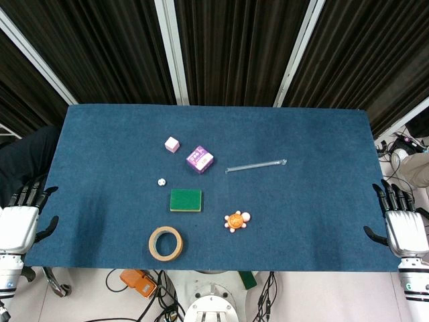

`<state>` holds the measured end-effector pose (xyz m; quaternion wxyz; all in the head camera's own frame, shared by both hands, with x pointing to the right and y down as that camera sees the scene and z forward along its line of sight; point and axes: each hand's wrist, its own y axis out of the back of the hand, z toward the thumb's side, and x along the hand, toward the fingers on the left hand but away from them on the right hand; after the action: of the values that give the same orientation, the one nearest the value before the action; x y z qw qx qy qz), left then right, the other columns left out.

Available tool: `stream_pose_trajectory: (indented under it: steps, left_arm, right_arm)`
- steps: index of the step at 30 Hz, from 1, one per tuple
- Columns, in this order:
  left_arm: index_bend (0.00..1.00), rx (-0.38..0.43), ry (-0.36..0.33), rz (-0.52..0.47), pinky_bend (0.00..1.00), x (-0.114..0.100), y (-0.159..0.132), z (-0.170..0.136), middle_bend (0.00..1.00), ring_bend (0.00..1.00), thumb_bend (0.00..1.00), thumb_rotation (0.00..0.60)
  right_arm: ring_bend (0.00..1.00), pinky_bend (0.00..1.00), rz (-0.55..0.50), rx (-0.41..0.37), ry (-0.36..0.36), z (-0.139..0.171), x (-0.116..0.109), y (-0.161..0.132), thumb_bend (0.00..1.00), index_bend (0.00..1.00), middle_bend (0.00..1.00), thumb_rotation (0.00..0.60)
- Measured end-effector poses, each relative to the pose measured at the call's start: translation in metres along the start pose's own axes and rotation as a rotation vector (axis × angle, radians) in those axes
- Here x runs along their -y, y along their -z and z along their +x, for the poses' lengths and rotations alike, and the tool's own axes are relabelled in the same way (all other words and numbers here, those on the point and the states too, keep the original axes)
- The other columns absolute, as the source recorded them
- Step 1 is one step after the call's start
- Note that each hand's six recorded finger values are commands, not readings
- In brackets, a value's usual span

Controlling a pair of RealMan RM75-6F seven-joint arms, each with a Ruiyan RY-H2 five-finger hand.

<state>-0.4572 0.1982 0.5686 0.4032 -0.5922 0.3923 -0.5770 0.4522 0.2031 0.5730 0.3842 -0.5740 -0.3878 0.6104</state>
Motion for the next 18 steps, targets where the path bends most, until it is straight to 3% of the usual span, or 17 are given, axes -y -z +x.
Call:
stream_pose_trajectory:
  steps: [18]
  left_arm:
    - [0.19, -0.003, -0.005, -0.008, 0.12, -0.0016, 0.0004, -0.0002, 0.01, 0.01, 0.37, 0.600]
  right_arm:
    - [0.07, 0.15, 0.006, 0.008, -0.017, -0.0027, 0.0047, -0.0002, 0.30, 0.10, 0.05, 0.600]
